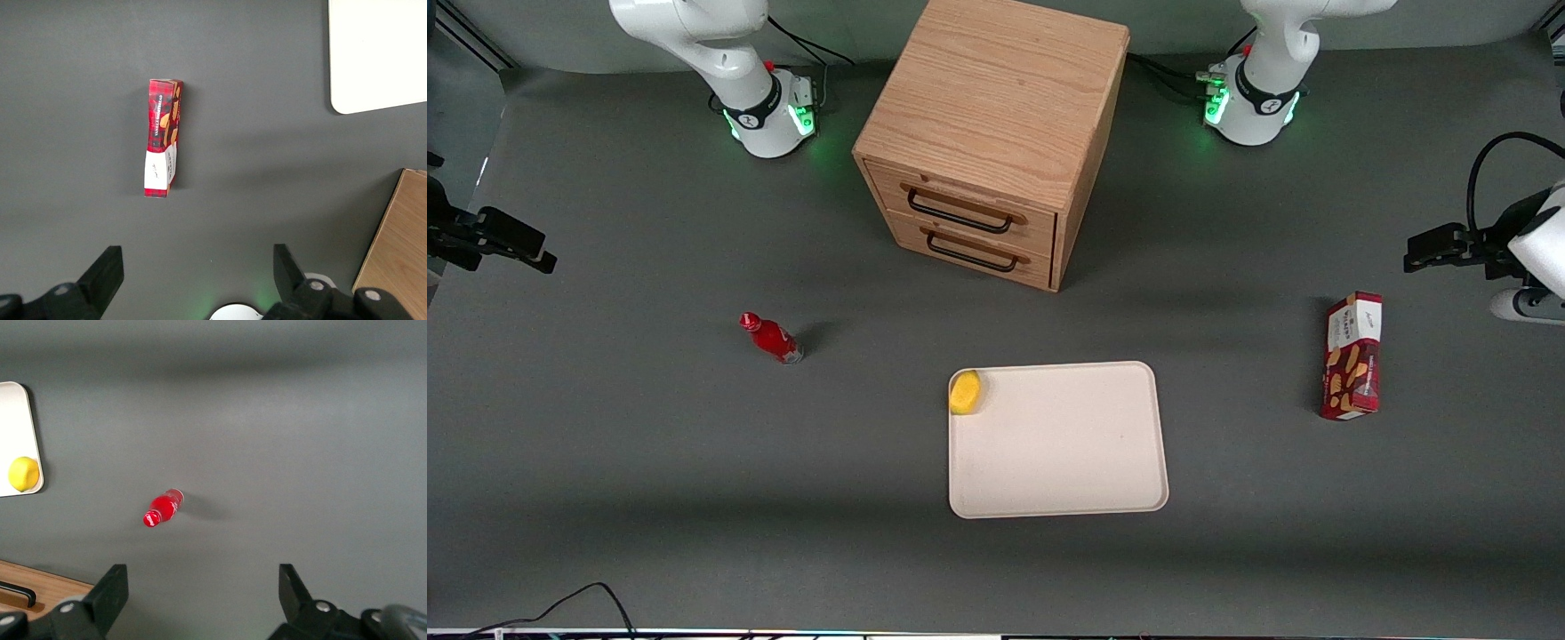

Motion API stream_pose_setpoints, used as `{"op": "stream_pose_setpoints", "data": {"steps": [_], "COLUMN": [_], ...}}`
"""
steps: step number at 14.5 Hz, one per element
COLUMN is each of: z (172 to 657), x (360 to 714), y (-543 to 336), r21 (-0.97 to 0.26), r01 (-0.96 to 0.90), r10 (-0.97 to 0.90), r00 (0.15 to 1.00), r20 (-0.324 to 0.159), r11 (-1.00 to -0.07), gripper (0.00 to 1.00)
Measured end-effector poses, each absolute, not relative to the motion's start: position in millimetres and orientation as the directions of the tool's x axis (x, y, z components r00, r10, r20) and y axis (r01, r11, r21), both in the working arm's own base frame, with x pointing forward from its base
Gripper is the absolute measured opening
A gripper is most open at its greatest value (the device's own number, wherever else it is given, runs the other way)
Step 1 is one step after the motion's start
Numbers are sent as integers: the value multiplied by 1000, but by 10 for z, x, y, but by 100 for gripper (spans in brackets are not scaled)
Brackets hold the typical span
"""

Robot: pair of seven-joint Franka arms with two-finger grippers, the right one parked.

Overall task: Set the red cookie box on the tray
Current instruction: 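Move the left gripper down over the red shortbread box, then close the left gripper around the shortbread box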

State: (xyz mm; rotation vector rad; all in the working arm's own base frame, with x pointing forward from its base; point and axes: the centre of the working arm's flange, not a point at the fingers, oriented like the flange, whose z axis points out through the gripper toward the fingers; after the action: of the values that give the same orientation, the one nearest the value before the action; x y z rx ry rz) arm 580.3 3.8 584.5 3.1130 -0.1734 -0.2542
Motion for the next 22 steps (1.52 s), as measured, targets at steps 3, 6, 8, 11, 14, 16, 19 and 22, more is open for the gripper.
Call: {"op": "stream_pose_setpoints", "data": {"steps": [3,6,8,11,14,16,19,22], "z": [5850,5838,5738,5170,4177,3515,2844,2476], "x": [5805,5814,5879,6106,6244,6216,6143,6028], "y": [2,-2,109,349,492,510,702,930], "r21": [3,-7,-10,-6,-5,-4,-9,-33], "r01": [-123,-124,-117,-150,-214,-268,-349,-359], "r10": [-122,-121,-114,-147,-212,-267,-347,-358], "r00": [979,979,981,979,971,960,934,933], "r20": [-160,-161,-154,-140,-107,-88,-78,-37], "r11": [-992,-992,-993,-989,-977,-963,-937,-933], "gripper": [100,100,100,100,100,100,100,93]}}
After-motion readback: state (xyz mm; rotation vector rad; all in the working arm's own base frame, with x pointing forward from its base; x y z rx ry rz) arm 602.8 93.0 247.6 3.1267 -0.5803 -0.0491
